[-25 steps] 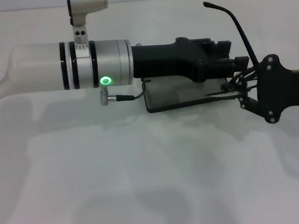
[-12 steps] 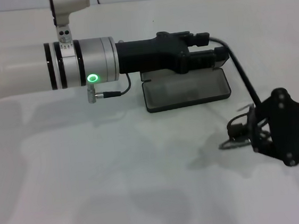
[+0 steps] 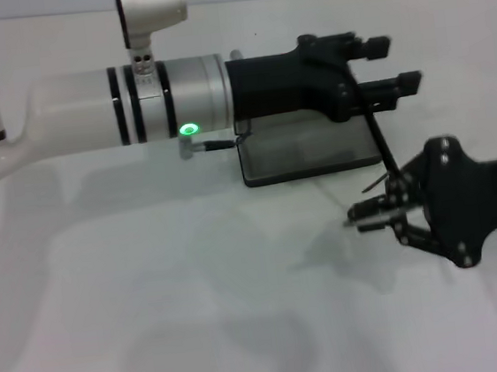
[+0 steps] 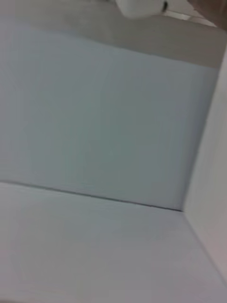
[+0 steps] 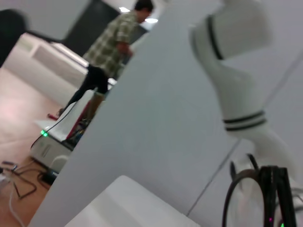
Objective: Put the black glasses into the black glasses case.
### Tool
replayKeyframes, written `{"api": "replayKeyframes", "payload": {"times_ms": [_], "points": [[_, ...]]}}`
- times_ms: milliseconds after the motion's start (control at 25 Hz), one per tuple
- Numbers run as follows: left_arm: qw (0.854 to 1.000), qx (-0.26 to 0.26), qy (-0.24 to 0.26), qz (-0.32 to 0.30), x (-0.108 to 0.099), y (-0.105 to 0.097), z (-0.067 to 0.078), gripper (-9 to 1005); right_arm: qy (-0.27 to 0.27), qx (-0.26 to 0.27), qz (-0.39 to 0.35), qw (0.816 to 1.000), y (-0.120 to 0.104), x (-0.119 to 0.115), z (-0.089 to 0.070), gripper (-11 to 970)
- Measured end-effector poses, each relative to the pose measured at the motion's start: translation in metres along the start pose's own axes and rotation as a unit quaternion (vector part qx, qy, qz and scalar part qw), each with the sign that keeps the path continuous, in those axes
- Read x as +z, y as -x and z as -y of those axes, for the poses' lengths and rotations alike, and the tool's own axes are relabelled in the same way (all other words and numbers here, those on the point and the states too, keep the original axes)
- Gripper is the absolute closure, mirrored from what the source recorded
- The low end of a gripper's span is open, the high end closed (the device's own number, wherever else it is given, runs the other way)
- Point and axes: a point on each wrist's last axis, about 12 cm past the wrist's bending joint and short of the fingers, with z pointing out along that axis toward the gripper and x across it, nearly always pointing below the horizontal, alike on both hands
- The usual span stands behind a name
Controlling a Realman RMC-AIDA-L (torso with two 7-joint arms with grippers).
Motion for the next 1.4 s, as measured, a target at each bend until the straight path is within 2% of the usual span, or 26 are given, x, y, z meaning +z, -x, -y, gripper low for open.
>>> {"api": "replayKeyframes", "payload": {"times_ms": [160,480,1400], "points": [[0.999,0.033,0.002,0.040,-0.002,-0.001,0.005,317,-0.001,0.048,-0.002,0.999,-0.009,0.003,0.008,912],[0.994,0.082,-0.014,0.065,-0.001,-0.002,0.014,317,-0.016,0.082,-0.037,0.996,-0.019,0.002,0.011,903],[0.994,0.085,-0.030,0.061,0.004,-0.005,0.020,316,-0.034,0.101,-0.070,0.992,-0.027,-0.005,0.006,874]]}}
